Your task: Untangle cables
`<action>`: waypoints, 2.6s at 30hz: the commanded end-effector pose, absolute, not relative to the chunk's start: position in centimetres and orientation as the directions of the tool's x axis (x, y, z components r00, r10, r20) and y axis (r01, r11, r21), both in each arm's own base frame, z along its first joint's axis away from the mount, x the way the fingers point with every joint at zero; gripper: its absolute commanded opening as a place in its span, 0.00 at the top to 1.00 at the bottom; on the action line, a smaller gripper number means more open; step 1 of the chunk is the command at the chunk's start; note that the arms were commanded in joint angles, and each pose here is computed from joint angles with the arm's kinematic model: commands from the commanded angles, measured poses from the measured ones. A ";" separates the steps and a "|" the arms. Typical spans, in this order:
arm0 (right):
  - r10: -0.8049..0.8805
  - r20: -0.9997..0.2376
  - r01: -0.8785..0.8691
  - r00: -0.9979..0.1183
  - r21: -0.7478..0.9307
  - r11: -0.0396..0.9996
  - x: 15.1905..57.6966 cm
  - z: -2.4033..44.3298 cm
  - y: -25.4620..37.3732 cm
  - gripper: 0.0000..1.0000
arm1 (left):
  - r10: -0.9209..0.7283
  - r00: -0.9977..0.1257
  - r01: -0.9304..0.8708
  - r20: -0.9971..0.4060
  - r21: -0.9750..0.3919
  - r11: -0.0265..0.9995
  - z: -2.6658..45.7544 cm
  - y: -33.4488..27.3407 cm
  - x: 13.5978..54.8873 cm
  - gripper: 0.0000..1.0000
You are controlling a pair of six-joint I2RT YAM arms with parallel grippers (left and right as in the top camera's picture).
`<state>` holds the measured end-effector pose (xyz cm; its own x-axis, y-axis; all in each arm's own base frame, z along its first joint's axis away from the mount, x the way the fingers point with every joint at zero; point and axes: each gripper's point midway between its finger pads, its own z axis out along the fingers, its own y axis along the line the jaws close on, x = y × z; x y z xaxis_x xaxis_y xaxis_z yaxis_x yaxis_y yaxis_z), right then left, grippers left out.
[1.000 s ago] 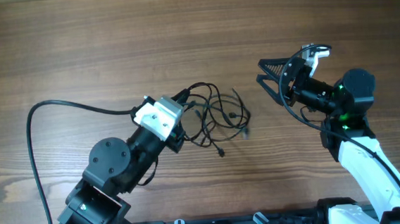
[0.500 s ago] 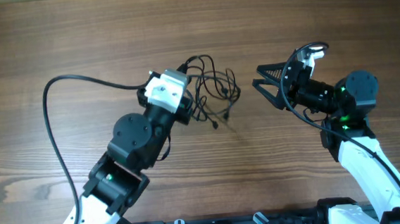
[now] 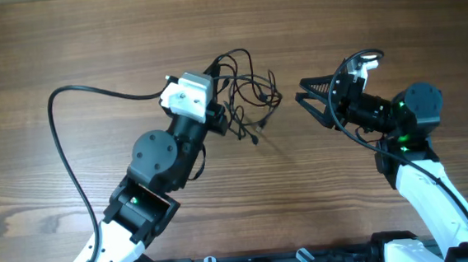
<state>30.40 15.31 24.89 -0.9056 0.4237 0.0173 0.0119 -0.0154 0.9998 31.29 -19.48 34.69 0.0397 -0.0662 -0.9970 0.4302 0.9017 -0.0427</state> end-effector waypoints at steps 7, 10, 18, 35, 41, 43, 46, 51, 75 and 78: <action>0.404 -0.082 -0.096 -0.911 0.995 -0.013 30.1 26.5 16.0 0.54 | -0.156 0.066 0.480 -0.986 -0.106 0.871 36.0 -20.8 31.7 0.96; 0.407 -0.096 -0.111 -0.908 0.994 -0.014 30.1 26.7 16.2 0.54 | -0.197 0.058 0.484 -0.979 -0.145 0.863 35.9 -21.2 32.2 0.96; 0.414 -0.099 -0.116 -0.905 0.993 -0.015 30.2 26.8 16.7 0.57 | -0.324 0.087 0.505 -0.942 -0.239 0.830 37.4 -21.7 32.8 0.96; 0.422 -0.115 -0.131 -0.899 0.991 -0.010 30.3 26.8 16.9 0.78 | -0.354 0.055 0.583 -0.934 -0.257 0.771 37.6 -23.1 32.0 0.96; 0.427 -0.119 -0.135 -0.896 0.991 -0.008 30.4 26.9 16.8 0.96 | -0.371 0.054 0.588 -0.927 -0.271 0.762 37.8 -23.1 31.9 0.96; 0.427 -0.119 -0.135 -0.896 0.991 -0.007 30.4 26.9 16.8 0.96 | -0.370 0.054 0.588 -0.927 -0.270 0.762 37.8 -23.1 31.9 0.96; 0.424 -0.119 -0.135 -0.898 0.991 -0.008 30.3 26.9 16.9 0.96 | -0.369 0.053 0.587 -0.928 -0.270 0.763 37.8 -23.1 31.9 0.96; 0.401 -0.174 -0.200 -0.899 0.980 -0.023 29.7 28.1 17.0 0.96 | -0.349 0.029 0.546 -0.937 -0.278 0.790 36.5 -22.9 32.8 0.96; 0.409 -0.168 -0.192 -0.897 0.981 -0.018 29.9 27.9 16.9 0.96 | -0.370 0.055 0.082 -0.927 -0.365 0.927 33.7 -14.9 35.1 0.96; 0.456 -0.105 -0.111 -0.884 0.994 0.012 31.0 26.0 16.5 0.96 | -0.393 0.082 0.102 -0.916 -0.385 0.917 35.1 -14.5 34.5 0.96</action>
<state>29.86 16.91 26.56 -0.9126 0.4012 -0.0786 -0.0955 -0.0223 0.9952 35.48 -15.74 32.53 0.0195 -0.3299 -0.9438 0.1054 0.9394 -0.3262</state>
